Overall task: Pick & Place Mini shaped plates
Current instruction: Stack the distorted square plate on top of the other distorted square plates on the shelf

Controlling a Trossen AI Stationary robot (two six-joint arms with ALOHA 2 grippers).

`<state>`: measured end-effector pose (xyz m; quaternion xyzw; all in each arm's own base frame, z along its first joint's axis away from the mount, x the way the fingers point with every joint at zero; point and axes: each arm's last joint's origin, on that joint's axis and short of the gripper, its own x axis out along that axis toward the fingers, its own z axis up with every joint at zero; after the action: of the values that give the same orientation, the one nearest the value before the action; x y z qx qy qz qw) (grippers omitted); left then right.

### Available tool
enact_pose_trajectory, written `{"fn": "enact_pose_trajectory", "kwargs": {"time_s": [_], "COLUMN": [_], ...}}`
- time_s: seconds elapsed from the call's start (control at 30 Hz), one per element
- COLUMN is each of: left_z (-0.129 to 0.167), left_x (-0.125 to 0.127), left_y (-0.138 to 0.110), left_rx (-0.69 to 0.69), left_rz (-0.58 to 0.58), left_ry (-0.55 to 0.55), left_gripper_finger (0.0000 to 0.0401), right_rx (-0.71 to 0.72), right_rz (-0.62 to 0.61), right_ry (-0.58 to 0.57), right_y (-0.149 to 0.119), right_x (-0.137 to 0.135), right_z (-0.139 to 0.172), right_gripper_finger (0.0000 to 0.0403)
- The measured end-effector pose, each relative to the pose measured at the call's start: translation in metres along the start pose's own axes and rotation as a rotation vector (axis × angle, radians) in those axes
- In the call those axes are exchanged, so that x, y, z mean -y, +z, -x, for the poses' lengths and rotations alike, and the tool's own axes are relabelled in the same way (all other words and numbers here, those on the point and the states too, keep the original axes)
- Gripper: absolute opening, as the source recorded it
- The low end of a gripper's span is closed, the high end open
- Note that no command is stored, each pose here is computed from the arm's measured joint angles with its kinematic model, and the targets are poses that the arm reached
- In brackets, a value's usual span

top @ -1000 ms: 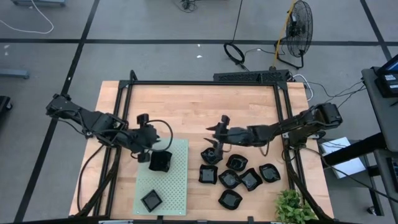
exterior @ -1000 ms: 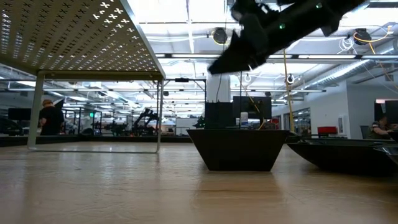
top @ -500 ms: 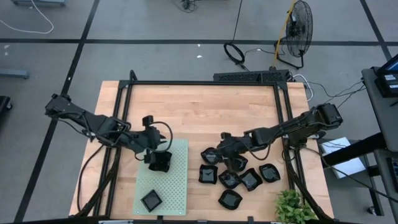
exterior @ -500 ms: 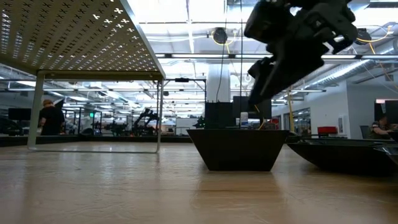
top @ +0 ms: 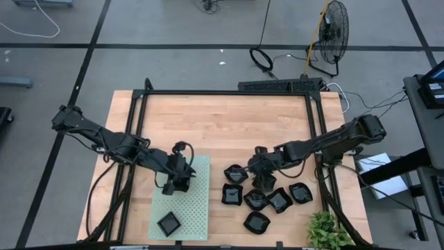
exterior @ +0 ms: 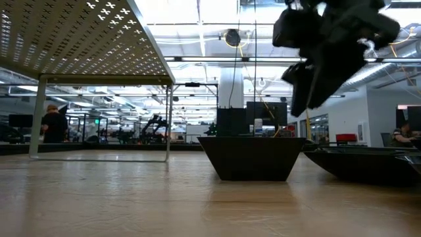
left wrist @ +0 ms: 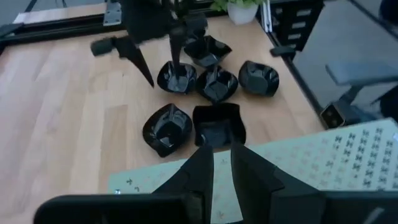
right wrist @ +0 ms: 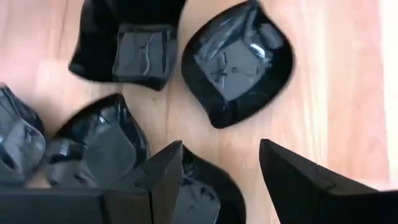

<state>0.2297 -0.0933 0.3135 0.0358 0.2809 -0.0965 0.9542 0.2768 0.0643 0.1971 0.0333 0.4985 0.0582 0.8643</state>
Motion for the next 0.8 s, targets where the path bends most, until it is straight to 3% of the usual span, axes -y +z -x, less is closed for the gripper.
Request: {"fn": "enact_pose_trajectory", "kwargs": {"time_s": [0.2,0.37,0.6,0.8], "left_z": [0.0,0.0,0.0,0.0], "left_x": [-0.005,-0.011,-0.02,-0.021], "left_y": [0.0,-0.006,-0.011,-0.011], "left_rx": [0.002,-0.067,-0.118,-0.124], "left_rz": [-0.055,-0.046,-0.038,-0.077], "left_ry": [0.075,0.161,0.225,0.224], "left_gripper_finger": [0.0063,0.0063,0.0063,0.0063], "right_rx": [-0.184,-0.264,-0.318,-0.272], "right_rz": [-0.292,-0.491,-0.667,-0.752], "right_ry": [-0.11,-0.168,-0.197,-0.129], "right_y": [-0.015,-0.036,-0.065,-0.075], "right_x": [-0.001,-0.008,-0.029,-0.055], "right_z": [0.035,0.043,0.033,0.028], "right_gripper_finger": [0.0201,0.0201,0.0201,0.0194]}}
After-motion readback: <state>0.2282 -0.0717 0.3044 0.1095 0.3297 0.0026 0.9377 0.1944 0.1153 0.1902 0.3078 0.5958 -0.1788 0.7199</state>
